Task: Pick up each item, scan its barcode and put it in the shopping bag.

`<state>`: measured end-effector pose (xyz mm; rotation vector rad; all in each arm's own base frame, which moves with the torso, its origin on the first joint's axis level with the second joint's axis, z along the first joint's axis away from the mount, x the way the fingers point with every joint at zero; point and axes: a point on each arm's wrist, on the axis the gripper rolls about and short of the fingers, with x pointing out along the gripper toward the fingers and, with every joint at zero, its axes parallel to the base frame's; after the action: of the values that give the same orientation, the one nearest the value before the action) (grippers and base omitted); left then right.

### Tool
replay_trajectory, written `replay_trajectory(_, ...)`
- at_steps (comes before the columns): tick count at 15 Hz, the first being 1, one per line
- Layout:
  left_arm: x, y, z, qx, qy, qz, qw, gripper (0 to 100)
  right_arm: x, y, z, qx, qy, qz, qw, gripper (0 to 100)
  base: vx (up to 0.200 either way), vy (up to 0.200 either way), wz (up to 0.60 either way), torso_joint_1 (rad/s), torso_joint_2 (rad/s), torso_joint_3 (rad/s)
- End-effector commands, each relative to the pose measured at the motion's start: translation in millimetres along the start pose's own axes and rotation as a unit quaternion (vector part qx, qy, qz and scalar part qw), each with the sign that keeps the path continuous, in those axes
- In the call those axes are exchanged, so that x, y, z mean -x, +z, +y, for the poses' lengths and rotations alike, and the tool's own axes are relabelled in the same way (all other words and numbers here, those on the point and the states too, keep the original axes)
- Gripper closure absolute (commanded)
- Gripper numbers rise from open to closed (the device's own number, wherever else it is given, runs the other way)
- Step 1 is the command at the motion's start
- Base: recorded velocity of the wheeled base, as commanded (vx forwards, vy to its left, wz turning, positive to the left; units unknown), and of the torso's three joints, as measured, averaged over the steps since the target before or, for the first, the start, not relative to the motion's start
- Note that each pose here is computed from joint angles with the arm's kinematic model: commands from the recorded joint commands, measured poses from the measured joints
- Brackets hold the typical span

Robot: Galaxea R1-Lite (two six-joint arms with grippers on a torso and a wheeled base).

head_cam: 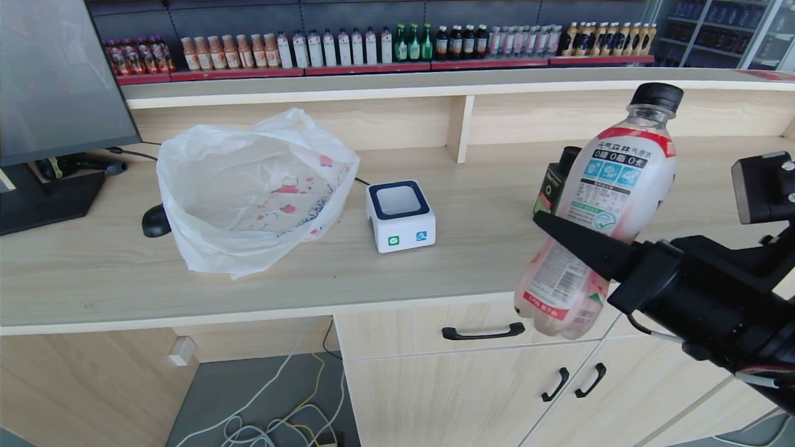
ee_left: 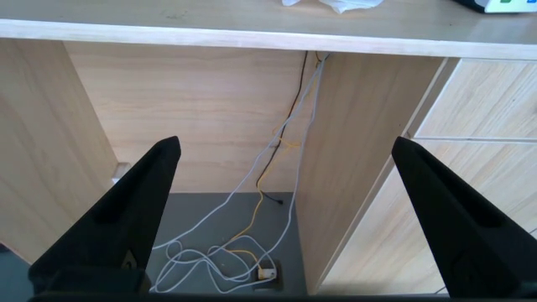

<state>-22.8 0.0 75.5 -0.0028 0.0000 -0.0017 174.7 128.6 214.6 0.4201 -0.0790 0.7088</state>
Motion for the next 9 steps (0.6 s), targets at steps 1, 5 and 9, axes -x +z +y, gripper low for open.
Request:
replay_trajectory(1, 0, 0.0, 0.0, 0.000, 0.000, 0.000, 1.0000, 0, -7, -7, -2, -0.010, 0.005, 0.016, 1.000, 100, 0.000, 0.000, 0.00, 0.000, 0.00, 0.000)
replay_trajectory(5, 0, 0.0, 0.0, 0.000, 0.000, 0.000, 1.0000, 0, -16, -18, 4, -0.076, 0.056, 0.056, 0.994, 100, 0.000, 0.000, 0.00, 0.000, 0.00, 0.000)
replay_trajectory(9, 0, 0.0, 0.0, 0.000, 0.000, 0.000, 1.0000, 0, -31, -37, 13, -0.120, 0.092, 0.064, 0.986, 100, 0.000, 0.000, 0.00, 0.000, 0.00, 0.000)
